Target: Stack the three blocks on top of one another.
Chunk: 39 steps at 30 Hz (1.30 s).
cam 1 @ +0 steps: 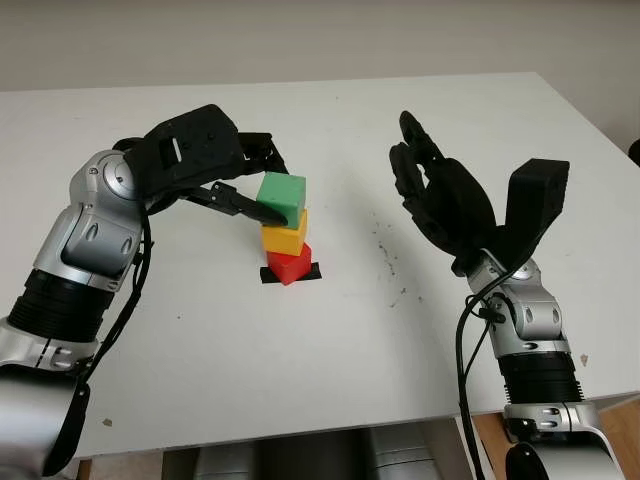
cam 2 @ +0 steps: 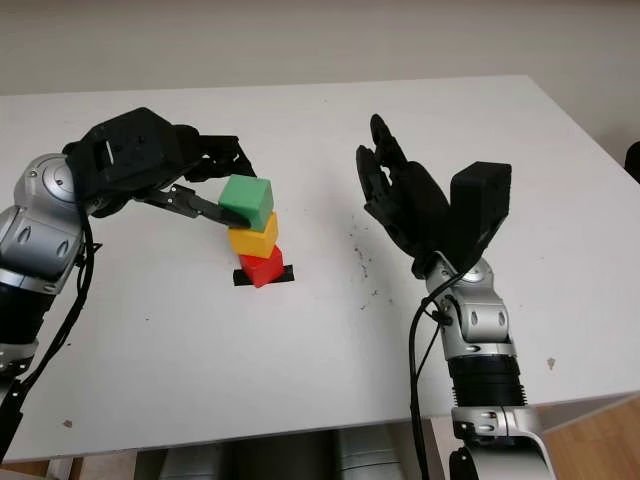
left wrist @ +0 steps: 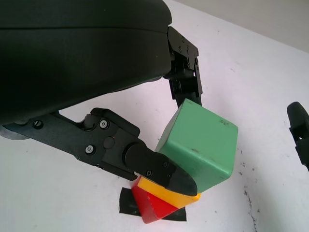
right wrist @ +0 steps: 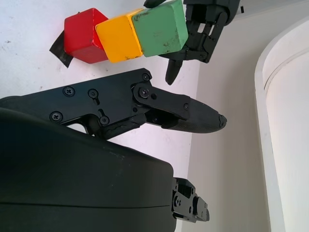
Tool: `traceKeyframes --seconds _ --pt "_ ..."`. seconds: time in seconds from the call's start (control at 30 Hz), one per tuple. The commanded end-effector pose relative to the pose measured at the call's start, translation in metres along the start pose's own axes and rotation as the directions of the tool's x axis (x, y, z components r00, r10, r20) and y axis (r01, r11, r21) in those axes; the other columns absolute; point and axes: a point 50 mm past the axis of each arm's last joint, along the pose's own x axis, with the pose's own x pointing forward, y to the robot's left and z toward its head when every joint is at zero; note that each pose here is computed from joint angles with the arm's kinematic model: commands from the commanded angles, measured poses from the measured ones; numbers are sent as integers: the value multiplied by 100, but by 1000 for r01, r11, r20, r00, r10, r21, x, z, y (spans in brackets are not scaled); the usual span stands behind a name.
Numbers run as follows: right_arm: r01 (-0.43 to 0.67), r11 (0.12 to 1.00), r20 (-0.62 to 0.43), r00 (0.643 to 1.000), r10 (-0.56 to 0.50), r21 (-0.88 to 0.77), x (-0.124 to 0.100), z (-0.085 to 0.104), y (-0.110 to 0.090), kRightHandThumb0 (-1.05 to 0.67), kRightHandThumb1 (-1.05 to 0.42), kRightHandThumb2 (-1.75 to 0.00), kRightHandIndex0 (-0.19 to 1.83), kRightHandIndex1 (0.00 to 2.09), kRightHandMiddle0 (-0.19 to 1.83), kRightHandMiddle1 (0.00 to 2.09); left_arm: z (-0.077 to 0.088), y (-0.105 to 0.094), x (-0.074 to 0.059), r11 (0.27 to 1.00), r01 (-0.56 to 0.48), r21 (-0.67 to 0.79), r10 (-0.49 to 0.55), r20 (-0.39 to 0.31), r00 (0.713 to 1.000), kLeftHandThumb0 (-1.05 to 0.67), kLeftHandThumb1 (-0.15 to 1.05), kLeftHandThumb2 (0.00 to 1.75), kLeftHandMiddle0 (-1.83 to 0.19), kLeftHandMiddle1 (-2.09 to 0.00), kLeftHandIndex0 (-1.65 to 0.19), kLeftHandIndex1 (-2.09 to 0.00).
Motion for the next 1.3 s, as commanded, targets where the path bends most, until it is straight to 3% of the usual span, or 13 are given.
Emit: traceKeyframes --seconds 0.0,0.1,0.23,0.43,0.63,0.77,0.87,0.97,1.1,1.13,1.2,1.27 --pt "1 1000 25 1000 -1 -16 -1 7 -2 -60 -105 -64 -19 0 -19 0 0 -2 -2 1000 12 -4 -12 7 1000 -44 91 5 -6 -4 -26 -108" --pt "-4 1000 28 1000 4 -16 -1 7 -2 -61 -105 -63 -19 0 -19 0 1 -2 -2 1000 22 -5 -22 9 1000 -45 91 5 -4 -5 -26 -96" --pt "-10 1000 27 1000 11 -19 -1 6 -2 -62 -105 -62 -19 0 -19 0 1 -3 -2 999 43 -3 -43 11 999 -49 90 5 4 -5 -27 -57" --pt "-7 1000 26 1000 7 -21 -1 6 -2 -63 -105 -62 -19 0 -19 0 1 -3 -4 997 80 -5 -79 33 996 -60 90 5 10 -5 -25 -23" --pt "-4 1000 22 1000 4 -7 -1 5 -2 -61 -105 -63 -19 0 -19 0 3 2 -11 993 122 4 -122 45 991 -72 87 5 19 -1 0 -4" --pt "-6 1000 27 1000 7 -14 0 5 -3 -62 -105 -62 -19 0 -19 0 7 10 -24 995 96 14 -96 99 990 -84 89 6 19 0 17 -1" --pt "-3 1000 24 1000 3 -12 0 5 -3 -60 -105 -62 -19 0 -19 0 9 21 -37 998 50 -42 -43 166 985 -88 91 6 19 0 19 0" --pt "-8 1000 26 1000 8 -7 2 5 -3 -59 -105 -63 -19 0 -19 0 6 35 -55 990 -46 -134 76 230 970 -93 92 6 19 0 19 0" --pt "-19 1000 33 999 20 -23 4 5 -4 -61 -105 -62 -19 0 -19 0 1 46 -71 970 -205 -128 230 219 948 -100 101 11 19 0 19 0" --pt "-19 1000 32 999 20 -23 4 5 -4 -62 -105 -62 -19 0 -19 0 -2 48 -73 958 -261 -120 280 197 939 -101 103 17 19 0 19 0" --pt "-18 1000 30 999 19 -23 5 6 -4 -61 -105 -62 -19 0 -19 0 -8 47 -75 913 -370 -172 396 160 904 -99 104 48 19 0 19 0" --pt "-14 1000 27 1000 14 -19 7 7 -5 -61 -105 -61 -19 0 -19 0 -12 45 -74 861 -437 -261 482 138 865 -94 105 59 19 0 19 0"
